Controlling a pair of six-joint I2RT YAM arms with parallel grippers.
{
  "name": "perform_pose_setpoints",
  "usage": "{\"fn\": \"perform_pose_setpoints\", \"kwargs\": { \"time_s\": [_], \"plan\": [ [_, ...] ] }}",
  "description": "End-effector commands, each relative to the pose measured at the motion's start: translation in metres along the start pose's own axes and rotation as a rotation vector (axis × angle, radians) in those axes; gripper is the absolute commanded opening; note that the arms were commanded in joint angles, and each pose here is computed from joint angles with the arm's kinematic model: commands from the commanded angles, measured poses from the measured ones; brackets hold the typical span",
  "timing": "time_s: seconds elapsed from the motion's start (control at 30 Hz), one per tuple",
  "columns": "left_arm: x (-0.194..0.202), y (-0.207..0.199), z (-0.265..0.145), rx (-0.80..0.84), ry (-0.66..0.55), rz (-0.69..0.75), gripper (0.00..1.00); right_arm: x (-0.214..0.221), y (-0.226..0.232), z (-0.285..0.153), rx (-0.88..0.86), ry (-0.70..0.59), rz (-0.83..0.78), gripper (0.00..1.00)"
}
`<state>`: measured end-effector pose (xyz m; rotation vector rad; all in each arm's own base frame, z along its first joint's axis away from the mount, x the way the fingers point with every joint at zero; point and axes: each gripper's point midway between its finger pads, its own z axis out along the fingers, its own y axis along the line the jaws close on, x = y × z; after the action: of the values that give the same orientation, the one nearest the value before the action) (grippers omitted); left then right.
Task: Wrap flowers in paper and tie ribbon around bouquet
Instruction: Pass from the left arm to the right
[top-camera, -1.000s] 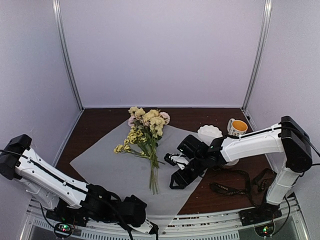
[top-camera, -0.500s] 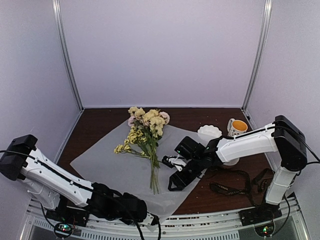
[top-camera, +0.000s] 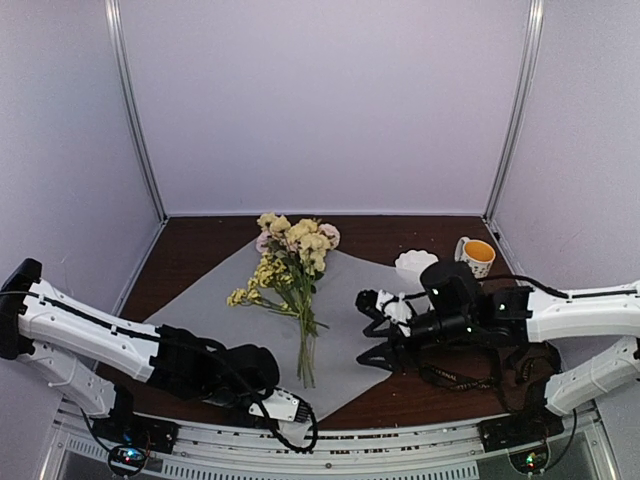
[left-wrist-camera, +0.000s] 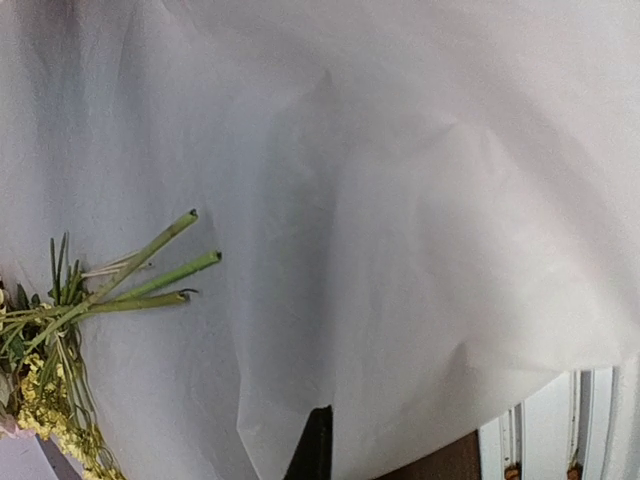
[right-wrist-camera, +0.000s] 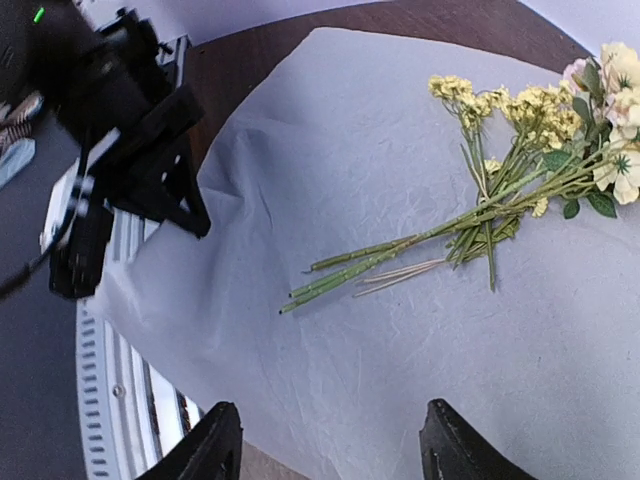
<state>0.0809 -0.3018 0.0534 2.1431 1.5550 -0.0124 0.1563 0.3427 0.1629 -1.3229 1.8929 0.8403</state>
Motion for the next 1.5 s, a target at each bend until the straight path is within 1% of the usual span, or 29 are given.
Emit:
{"fn": "perform_pose_setpoints", "kwargs": {
  "time_s": [0.0, 0.1, 0.17, 0.3, 0.43, 0.53, 0.57, 0.6, 0.7, 0.77, 0.9, 1.07, 1.1, 1.13, 1.17, 1.2, 1.27, 1.33, 1.43, 1.47],
  "plan": [
    [-0.013, -0.001, -0.011, 0.067, -0.08, -0.019, 0.0, 0.022, 0.028, 0.0, -0.033, -0.128, -0.452, 0.62],
    [-0.012, 0.002, -0.012, 0.075, -0.088, -0.019, 0.0, 0.049, 0.055, 0.006, -0.096, -0.132, -0.772, 0.65],
    [-0.011, 0.003, -0.012, 0.08, -0.09, -0.024, 0.0, 0.06, 0.059, 0.015, -0.093, -0.104, -0.89, 0.67],
    [-0.01, 0.002, -0.011, 0.085, -0.089, -0.024, 0.0, 0.06, 0.062, 0.038, -0.101, -0.065, -0.932, 0.67],
    [-0.01, 0.003, -0.011, 0.088, -0.086, -0.026, 0.0, 0.07, 0.078, 0.059, -0.174, 0.011, -1.003, 0.66],
    [-0.01, 0.002, -0.011, 0.09, -0.086, -0.025, 0.0, 0.066, 0.075, 0.068, -0.126, 0.025, -1.0, 0.62],
    [-0.01, 0.001, -0.011, 0.092, -0.085, -0.026, 0.0, 0.064, 0.074, 0.068, -0.118, 0.02, -1.0, 0.58],
    [-0.01, 0.001, -0.011, 0.093, -0.084, -0.027, 0.0, 0.063, 0.074, 0.068, -0.115, 0.012, -1.001, 0.49],
    [-0.009, 0.001, -0.011, 0.094, -0.084, -0.03, 0.0, 0.064, 0.073, 0.068, -0.104, 0.011, -0.992, 0.15],
    [-0.01, 0.002, -0.013, 0.093, -0.091, -0.039, 0.0, 0.07, 0.069, 0.068, -0.077, 0.042, -0.996, 0.0],
    [-0.016, 0.004, -0.022, 0.088, -0.126, -0.079, 0.0, 0.08, 0.062, 0.062, -0.049, 0.083, -0.993, 0.0],
    [-0.019, 0.003, -0.024, 0.097, -0.142, -0.084, 0.0, 0.077, 0.066, 0.063, -0.067, 0.073, -0.972, 0.0],
    [-0.018, 0.003, -0.023, 0.101, -0.138, -0.084, 0.0, 0.074, 0.067, 0.064, -0.067, 0.068, -0.965, 0.04],
    [-0.018, 0.003, -0.023, 0.102, -0.135, -0.084, 0.0, 0.074, 0.067, 0.066, -0.067, 0.069, -0.96, 0.2],
    [-0.018, 0.003, -0.023, 0.104, -0.132, -0.084, 0.0, 0.073, 0.066, 0.068, -0.065, 0.073, -0.954, 0.27],
    [-0.018, 0.003, -0.022, 0.105, -0.131, -0.083, 0.0, 0.073, 0.066, 0.071, -0.064, 0.079, -0.945, 0.31],
    [-0.018, 0.002, -0.022, 0.105, -0.13, -0.083, 0.0, 0.071, 0.066, 0.076, -0.066, 0.09, -0.932, 0.34],
    [-0.017, 0.002, -0.022, 0.105, -0.13, -0.083, 0.0, 0.071, 0.067, 0.079, -0.064, 0.099, -0.907, 0.34],
    [-0.017, 0.002, -0.022, 0.105, -0.13, -0.086, 0.0, 0.073, 0.067, 0.08, -0.07, 0.111, -0.911, 0.27],
    [-0.017, 0.001, -0.022, 0.106, -0.128, -0.086, 0.0, 0.075, 0.067, 0.08, -0.074, 0.118, -0.914, 0.26]
  ]
}}
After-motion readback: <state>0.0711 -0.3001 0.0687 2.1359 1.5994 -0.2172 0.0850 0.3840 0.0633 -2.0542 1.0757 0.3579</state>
